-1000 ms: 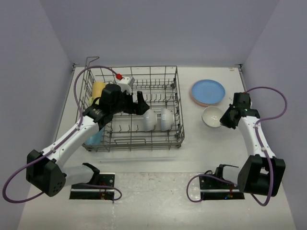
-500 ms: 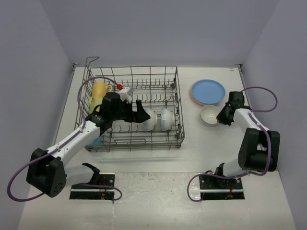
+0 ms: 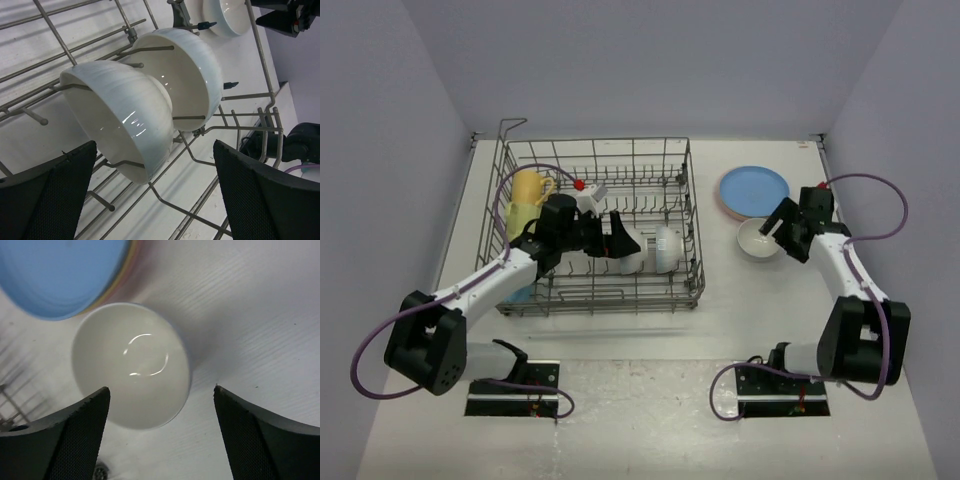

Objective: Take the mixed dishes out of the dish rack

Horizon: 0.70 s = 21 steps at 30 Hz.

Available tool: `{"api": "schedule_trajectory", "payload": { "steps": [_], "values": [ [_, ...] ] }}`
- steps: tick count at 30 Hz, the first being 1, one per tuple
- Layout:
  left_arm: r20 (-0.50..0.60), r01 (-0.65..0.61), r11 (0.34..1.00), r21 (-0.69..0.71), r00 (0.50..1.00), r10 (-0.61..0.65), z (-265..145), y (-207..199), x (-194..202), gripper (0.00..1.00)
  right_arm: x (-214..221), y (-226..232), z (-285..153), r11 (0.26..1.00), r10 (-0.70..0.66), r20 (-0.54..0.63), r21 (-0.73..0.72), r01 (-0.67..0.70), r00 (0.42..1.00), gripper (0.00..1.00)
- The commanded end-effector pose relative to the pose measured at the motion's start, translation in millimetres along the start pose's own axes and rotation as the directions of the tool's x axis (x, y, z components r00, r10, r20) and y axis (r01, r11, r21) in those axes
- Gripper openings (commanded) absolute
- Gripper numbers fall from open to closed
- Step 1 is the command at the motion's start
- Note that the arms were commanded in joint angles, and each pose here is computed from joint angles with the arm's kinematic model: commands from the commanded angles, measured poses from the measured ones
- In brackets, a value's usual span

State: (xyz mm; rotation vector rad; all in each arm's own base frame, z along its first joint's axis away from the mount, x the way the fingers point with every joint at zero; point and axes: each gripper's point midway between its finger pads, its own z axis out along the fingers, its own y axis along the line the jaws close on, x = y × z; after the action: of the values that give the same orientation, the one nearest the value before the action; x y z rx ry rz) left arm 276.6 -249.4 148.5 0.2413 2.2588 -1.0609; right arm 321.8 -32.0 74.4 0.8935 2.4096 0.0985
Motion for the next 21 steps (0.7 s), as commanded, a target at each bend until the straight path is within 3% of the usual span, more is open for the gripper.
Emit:
{"api": "schedule_trajectory", "payload": {
  "steps": [1,3,8,14,17,20,21],
  "values": [
    [0.029,-0.011,0.997,0.07,1.0,0.009,3.1,-8.0,-6.0,0.97,-28.4,46.1,-55.6,0.985,-0.016,0.131,-0.167,0.038,0.991,0.85],
    [0.03,-0.014,0.996,0.087,0.999,0.012,5.9,-9.3,-6.6,0.95,-20.2,73.4,-76.6,0.966,-0.066,0.159,-0.239,0.103,0.985,0.91],
    [0.021,-0.005,0.997,0.079,1.0,0.003,10.8,-2.9,-2.1,0.89,16.4,145.8,-123.5,0.837,-0.174,0.141,-0.501,0.222,0.975,0.91],
    [0.023,0.002,0.99,0.138,1.0,-0.005,13.9,-7.9,1.3,0.85,64.0,196.2,-123.5,0.765,-0.334,0.088,-0.557,0.325,0.938,0.91],
    [0.021,0.008,0.986,0.165,1.0,-0.012,15.8,-9.7,2.3,0.77,79.4,207.5,-111.0,0.766,-0.371,0.05,-0.548,0.336,0.927,0.88],
    [0.026,0.023,0.98,0.197,0.999,-0.029,16.4,-10.2,4.0,0.73,88.5,213.7,-104.5,0.763,-0.389,0.027,-0.551,0.339,0.921,0.78],
    [0.017,0.039,0.977,0.211,0.999,-0.044,15.6,-10.2,7.5,0.73,92.7,214.2,-98.8,0.766,-0.4,0.014,-0.544,0.342,0.916,0.69]
  ]
}}
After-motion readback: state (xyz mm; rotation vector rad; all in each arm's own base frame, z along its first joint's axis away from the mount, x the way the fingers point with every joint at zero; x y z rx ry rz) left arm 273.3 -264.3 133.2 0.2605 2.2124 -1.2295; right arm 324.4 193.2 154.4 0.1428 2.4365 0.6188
